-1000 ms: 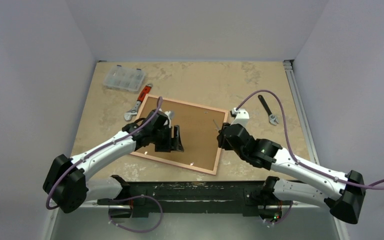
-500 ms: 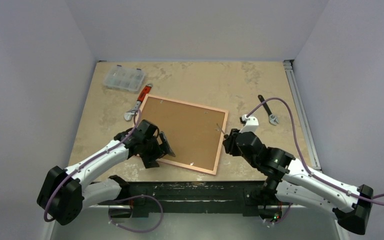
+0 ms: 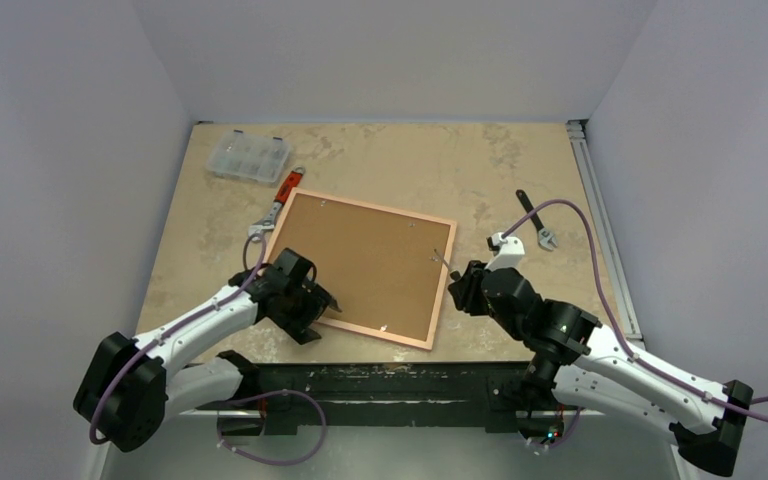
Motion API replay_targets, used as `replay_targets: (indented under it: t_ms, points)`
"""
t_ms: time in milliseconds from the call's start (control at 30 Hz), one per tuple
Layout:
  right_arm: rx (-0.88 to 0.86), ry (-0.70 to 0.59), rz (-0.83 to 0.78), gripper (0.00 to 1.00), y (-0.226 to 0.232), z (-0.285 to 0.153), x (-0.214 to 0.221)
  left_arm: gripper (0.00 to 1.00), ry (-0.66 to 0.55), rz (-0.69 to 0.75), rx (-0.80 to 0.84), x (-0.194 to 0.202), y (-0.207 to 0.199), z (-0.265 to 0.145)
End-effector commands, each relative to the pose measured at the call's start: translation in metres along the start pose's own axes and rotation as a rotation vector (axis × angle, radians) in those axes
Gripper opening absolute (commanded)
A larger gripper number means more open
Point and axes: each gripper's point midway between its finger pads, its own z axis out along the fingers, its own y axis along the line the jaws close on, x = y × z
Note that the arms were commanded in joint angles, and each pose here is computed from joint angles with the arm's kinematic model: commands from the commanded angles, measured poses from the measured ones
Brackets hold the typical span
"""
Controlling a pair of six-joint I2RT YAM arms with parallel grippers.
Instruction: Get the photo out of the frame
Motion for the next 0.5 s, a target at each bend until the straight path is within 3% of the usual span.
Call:
replay_targets:
  t_ms: [0,200,333,467]
  points:
    - [0.014,-0.011,0.023,0.00,-0.001,-0.003,-0.005,0.65,-0.034,-0.091,-0.039,-0.008,0.008,0.013]
    - [0.010,0.028,0.034,0.00,0.003,-0.007,-0.003,0.53,-0.053,-0.106,-0.086,-0.013,0.019,0.030]
    - [-0.034,0.040,0.014,0.00,0.014,-0.010,-0.007,0.41,-0.094,-0.033,-0.076,-0.015,0.019,0.030]
    - [-0.080,0.058,-0.050,0.00,0.024,-0.014,-0.011,0.18,-0.129,0.053,-0.062,-0.015,0.025,0.027]
